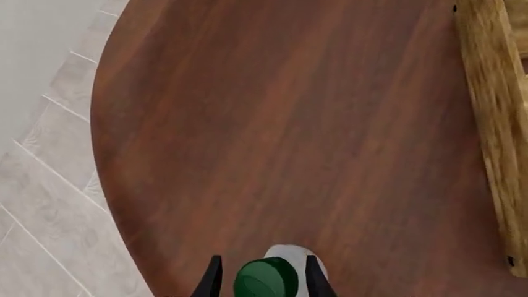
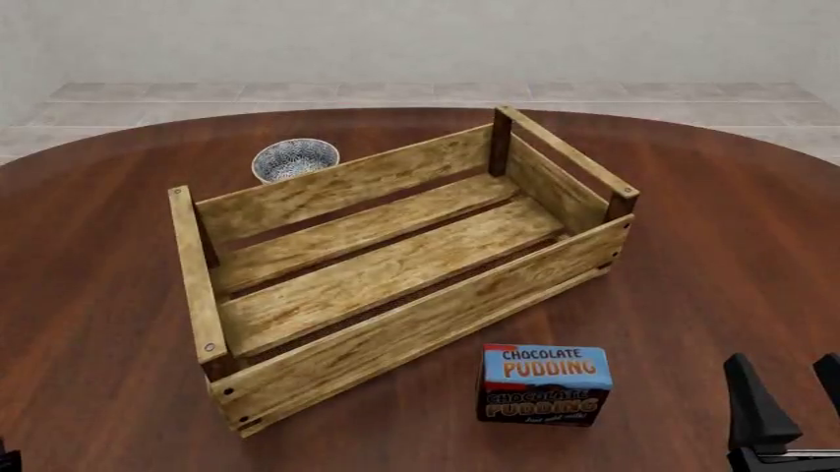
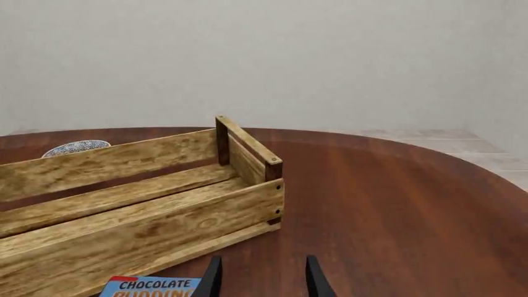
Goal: Pick up the salad dressing and put it in the tray.
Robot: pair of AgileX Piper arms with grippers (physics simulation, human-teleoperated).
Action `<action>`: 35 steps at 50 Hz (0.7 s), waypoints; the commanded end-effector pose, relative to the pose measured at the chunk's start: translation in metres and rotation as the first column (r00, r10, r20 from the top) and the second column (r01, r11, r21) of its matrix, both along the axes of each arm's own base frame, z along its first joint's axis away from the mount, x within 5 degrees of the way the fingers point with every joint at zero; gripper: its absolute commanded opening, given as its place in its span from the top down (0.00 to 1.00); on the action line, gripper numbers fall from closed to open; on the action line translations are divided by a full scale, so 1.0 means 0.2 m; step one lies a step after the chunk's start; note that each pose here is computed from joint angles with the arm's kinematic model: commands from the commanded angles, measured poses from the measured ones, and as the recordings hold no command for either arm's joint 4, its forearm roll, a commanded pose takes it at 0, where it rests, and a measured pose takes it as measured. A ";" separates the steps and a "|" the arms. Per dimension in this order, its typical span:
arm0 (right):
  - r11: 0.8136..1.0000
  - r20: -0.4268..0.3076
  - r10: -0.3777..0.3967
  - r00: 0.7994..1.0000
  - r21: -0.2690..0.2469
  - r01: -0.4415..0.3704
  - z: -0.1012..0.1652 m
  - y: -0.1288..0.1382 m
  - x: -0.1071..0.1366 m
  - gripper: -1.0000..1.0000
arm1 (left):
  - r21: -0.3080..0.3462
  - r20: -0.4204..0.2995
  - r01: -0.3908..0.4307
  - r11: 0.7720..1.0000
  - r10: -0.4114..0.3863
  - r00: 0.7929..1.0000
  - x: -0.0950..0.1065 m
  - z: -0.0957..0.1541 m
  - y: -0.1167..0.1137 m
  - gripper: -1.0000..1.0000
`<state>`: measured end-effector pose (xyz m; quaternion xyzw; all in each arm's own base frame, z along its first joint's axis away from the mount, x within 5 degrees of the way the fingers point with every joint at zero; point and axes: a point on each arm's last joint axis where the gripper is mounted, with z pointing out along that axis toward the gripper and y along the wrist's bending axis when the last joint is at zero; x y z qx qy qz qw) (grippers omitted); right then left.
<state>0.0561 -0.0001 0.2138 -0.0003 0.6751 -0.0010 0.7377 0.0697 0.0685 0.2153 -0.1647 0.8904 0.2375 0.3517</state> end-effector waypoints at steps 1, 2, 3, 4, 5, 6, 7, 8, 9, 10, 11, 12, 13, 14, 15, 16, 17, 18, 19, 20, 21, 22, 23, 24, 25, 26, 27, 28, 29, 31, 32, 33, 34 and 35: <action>1.000 0.000 0.000 1.000 0.000 0.000 0.00 0.00 0.00 0.00 | -0.062 -0.042 -0.033 0.998 0.030 0.999 0.02 -0.16 0.03 0.00; 1.000 0.000 0.000 1.000 0.000 0.000 0.00 0.00 0.00 0.00 | -0.069 -0.047 -0.038 0.997 0.035 0.998 0.02 -0.19 0.04 0.00; 1.000 0.000 0.000 1.000 0.000 0.000 0.00 0.00 0.00 0.00 | -0.073 -0.054 -0.042 0.996 0.038 0.998 0.03 -0.22 0.05 0.00; 1.000 0.000 0.000 1.000 0.000 0.000 0.00 0.00 0.00 0.00 | -0.076 -0.059 -0.043 0.996 0.038 0.998 0.03 -0.23 0.05 0.00; 1.000 0.000 0.000 1.000 0.000 0.000 0.00 0.00 0.00 0.00 | -0.076 -0.059 -0.043 0.996 0.038 0.998 0.03 -0.23 0.05 0.00; 1.000 0.000 0.000 1.000 0.000 0.000 0.00 0.00 0.00 0.00 | -0.076 -0.059 -0.043 0.996 0.038 0.998 0.03 -0.23 0.05 0.00; 1.000 0.000 0.000 1.000 0.000 0.000 0.00 0.00 0.00 0.00 | -0.076 -0.059 -0.043 0.996 0.038 0.998 0.03 -0.23 0.05 0.00; 1.000 0.000 0.000 1.000 0.000 0.000 0.00 0.00 0.00 0.00 | -0.076 -0.059 -0.043 0.996 0.038 0.998 0.03 -0.23 0.05 0.00; 1.000 0.000 0.000 1.000 0.000 0.000 0.00 0.00 0.00 0.00 | -0.076 -0.059 -0.043 0.996 0.038 0.998 0.03 -0.23 0.05 0.00; 1.000 0.000 0.000 1.000 0.000 0.000 0.00 0.00 0.00 0.00 | -0.076 -0.059 -0.043 0.996 0.038 0.998 0.03 -0.23 0.05 0.00; 1.000 0.000 0.000 1.000 0.000 0.000 0.00 0.00 0.00 0.00 | -0.076 -0.059 -0.043 0.996 0.038 0.998 0.03 -0.23 0.05 0.00; 1.000 0.000 0.000 1.000 0.000 0.000 0.00 0.00 0.00 0.00 | -0.076 -0.059 -0.043 0.996 0.038 0.998 0.03 -0.23 0.05 0.00; 1.000 0.000 0.000 1.000 0.000 0.000 0.00 0.00 0.00 0.00 | -0.076 -0.059 -0.043 0.996 0.038 0.998 0.03 -0.23 0.05 0.00; 1.000 0.000 0.000 1.000 0.000 0.000 0.00 0.00 0.00 0.00 | -0.076 -0.059 -0.043 0.996 0.038 0.998 0.03 -0.23 0.05 0.00; 1.000 0.000 0.000 1.000 0.000 0.000 0.00 0.00 0.00 0.00 | -0.076 -0.059 -0.043 0.996 0.038 0.998 0.03 -0.23 0.05 0.00; 1.000 0.000 0.000 1.000 0.000 0.000 0.00 0.00 0.00 0.00 | -0.076 -0.059 -0.043 0.996 0.038 0.998 0.03 -0.23 0.05 1.00; 1.000 0.000 0.000 1.000 0.000 0.000 0.00 0.00 0.00 0.00 | -0.076 -0.059 -0.043 0.996 0.038 0.998 0.03 -0.23 0.05 1.00; 1.000 0.000 0.000 1.000 0.000 0.000 0.00 0.00 0.00 0.00 | -0.076 -0.059 -0.043 0.996 0.038 0.998 0.03 -0.23 0.05 1.00; 1.000 0.000 0.000 1.000 0.000 0.000 0.00 0.00 0.00 0.00 | -0.076 -0.059 -0.043 0.996 0.038 0.998 0.03 -0.23 0.05 1.00; 1.000 0.000 0.000 1.000 0.000 0.000 0.00 0.00 0.00 0.00 | -0.076 -0.059 -0.043 0.996 0.038 0.998 0.03 -0.23 0.05 1.00; 1.000 0.000 0.000 1.000 0.000 0.000 0.00 0.00 0.00 0.00 | -0.076 -0.059 -0.043 0.996 0.038 0.998 0.03 -0.23 0.05 1.00; 1.000 0.000 0.000 1.000 0.000 0.000 0.00 0.00 0.00 0.00 | -0.076 -0.059 -0.043 0.996 0.038 0.998 0.03 -0.23 0.05 1.00; 1.000 0.000 0.000 1.000 0.000 0.000 0.00 0.00 0.00 0.00 | -0.076 -0.059 -0.043 0.996 0.038 0.998 0.03 -0.23 0.05 1.00; 1.000 0.000 0.000 1.000 0.000 0.000 0.00 0.00 0.00 0.00 | -0.076 -0.059 -0.043 0.996 0.038 0.998 0.03 -0.23 0.05 1.00; 1.000 0.000 0.000 1.000 0.000 0.000 0.00 0.00 0.00 0.00 | -0.076 -0.059 -0.043 0.996 0.038 0.998 0.03 -0.23 0.05 1.00; 1.000 0.000 0.000 1.000 0.000 0.000 0.00 0.00 0.00 0.00 | -0.076 -0.059 -0.043 0.996 0.038 0.998 0.03 -0.23 0.05 1.00; 1.000 0.000 0.000 1.000 0.000 0.000 0.00 0.00 0.00 0.00 | -0.076 -0.059 -0.043 0.996 0.038 0.998 0.03 -0.23 0.05 1.00; 1.000 0.000 0.000 1.000 0.000 0.000 0.00 0.00 0.00 0.00 | -0.076 -0.059 -0.043 0.996 0.038 0.998 0.03 -0.23 0.05 1.00; 1.000 0.000 0.000 1.000 0.000 0.000 0.00 0.00 0.00 0.00 | -0.076 -0.059 -0.043 0.996 0.038 0.998 0.03 -0.23 0.05 1.00; 1.000 0.000 0.000 1.000 0.000 0.000 0.00 0.00 0.00 0.00 | -0.076 -0.059 -0.043 0.996 0.038 0.998 0.03 -0.23 0.05 1.00; 1.000 0.000 0.000 1.000 0.000 0.000 0.00 0.00 0.00 0.00 | -0.076 -0.059 -0.043 0.996 0.038 0.998 0.03 -0.23 0.05 1.00; 1.000 0.000 0.000 1.000 0.000 0.000 0.00 0.00 0.00 0.00 | -0.076 -0.059 -0.043 0.996 0.038 0.998 0.03 -0.23 0.05 1.00; 1.000 0.000 0.000 1.000 0.000 0.000 0.00 0.00 0.00 0.00 | -0.076 -0.059 -0.043 0.996 0.038 0.998 0.03 -0.23 0.05 1.00; 1.000 0.000 0.000 1.000 0.000 0.000 0.00 0.00 0.00 0.00 | -0.076 -0.059 -0.043 0.996 0.038 0.998 0.03 -0.23 0.05 1.00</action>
